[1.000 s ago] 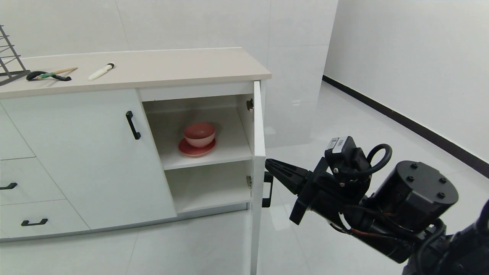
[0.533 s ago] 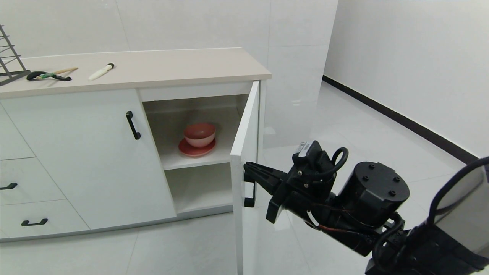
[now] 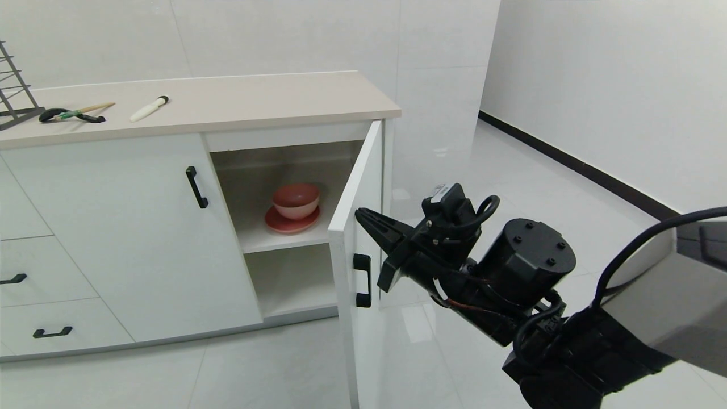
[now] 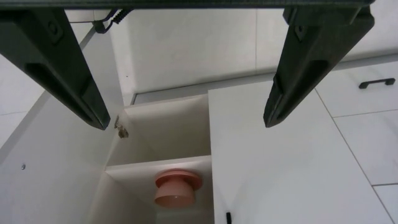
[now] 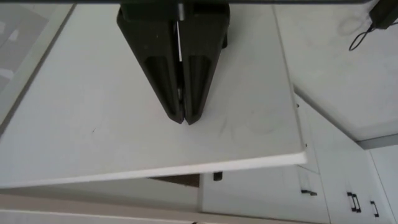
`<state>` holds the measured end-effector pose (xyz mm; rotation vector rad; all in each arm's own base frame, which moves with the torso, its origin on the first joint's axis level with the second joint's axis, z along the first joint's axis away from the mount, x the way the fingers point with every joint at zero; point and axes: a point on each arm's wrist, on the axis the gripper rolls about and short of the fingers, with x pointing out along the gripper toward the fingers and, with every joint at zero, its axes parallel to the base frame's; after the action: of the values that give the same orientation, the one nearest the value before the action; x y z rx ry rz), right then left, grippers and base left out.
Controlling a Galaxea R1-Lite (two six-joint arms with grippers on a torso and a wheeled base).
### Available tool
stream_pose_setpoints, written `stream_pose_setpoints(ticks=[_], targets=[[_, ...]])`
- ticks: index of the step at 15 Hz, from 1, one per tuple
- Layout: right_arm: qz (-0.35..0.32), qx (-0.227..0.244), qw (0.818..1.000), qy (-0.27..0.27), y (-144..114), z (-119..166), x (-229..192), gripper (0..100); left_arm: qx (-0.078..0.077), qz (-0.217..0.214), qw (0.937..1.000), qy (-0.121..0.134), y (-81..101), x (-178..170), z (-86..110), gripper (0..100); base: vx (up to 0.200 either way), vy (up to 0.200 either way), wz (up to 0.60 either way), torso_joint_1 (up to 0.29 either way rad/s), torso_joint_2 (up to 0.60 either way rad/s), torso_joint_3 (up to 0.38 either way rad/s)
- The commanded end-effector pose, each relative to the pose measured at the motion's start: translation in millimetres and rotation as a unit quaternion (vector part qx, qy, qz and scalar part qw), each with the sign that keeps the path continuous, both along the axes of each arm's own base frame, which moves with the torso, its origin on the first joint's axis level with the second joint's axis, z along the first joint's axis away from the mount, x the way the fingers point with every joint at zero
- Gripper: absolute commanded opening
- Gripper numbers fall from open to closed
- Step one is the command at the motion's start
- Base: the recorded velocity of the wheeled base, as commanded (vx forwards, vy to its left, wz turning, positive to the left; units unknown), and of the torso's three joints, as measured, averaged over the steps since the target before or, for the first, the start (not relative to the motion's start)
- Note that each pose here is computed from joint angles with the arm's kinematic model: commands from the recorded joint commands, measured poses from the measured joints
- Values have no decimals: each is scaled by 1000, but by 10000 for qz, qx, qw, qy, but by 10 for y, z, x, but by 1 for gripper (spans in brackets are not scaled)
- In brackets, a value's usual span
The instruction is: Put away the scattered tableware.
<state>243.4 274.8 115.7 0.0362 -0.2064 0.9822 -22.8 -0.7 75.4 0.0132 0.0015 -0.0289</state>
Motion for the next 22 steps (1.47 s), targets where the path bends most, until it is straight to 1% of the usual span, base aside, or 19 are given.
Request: stream_pose_setpoints(ticks=[1, 2, 3, 4, 5, 6, 7, 8, 17, 21, 22], targets=[[8, -94, 9999, 66, -24, -51, 16, 0, -12, -24, 10000, 0, -1, 0, 0, 100, 0, 0, 0, 0, 0, 0], [-116, -114, 9998, 77, -126, -28, 43, 0, -43, -32, 10000, 1, -1, 0, 0, 100, 0, 0, 0, 0, 0, 0], [-171, -140, 9997, 92, -176, -27, 48, 0, -43, -32, 10000, 1, -1, 0, 0, 100, 0, 0, 0, 0, 0, 0], [-279, -264, 9991, 205, -275, -85, 56, 0, -28, -39, 10000, 0, -2, 0, 0, 100, 0, 0, 0, 0, 0, 0], [-324, -307, 9987, 249, -311, -109, 65, 0, -35, -55, 10000, 8, -2, 1, 0, 100, 0, 0, 0, 0, 0, 0], [-369, -323, 9984, 278, -338, -124, 83, 0, -12, -70, 10000, 0, -2, 0, 0, 100, -200, 0, 0, 2, 2, 2], [-453, -284, 9983, 242, -368, -107, 145, 0, -28, -55, 10000, 0, -2, 0, 0, 100, -200, 0, 0, 2, 7, -2], [-469, -268, 9983, 226, -367, -105, 170, 0, -35, -55, 10000, 0, -2, 0, 0, 100, -200, 0, 0, 12, 2, 2], [-667, -190, 9975, 165, -358, -163, 402, 0, -51, -62, 10000, 9, -2, 1, 0, 100, 0, 0, 0, 0, 0, 0], [-459, -173, 9987, 150, -171, -226, 380, 0, -51, -62, 10000, 9, -2, 1, 0, 100, 0, 0, 0, 0, 0, 0], [-345, -137, 9993, 111, -46, -261, 385, 0, -58, -62, 10000, 9, -2, 1, 0, 100, 0, 0, 0, 0, 0, 0]])
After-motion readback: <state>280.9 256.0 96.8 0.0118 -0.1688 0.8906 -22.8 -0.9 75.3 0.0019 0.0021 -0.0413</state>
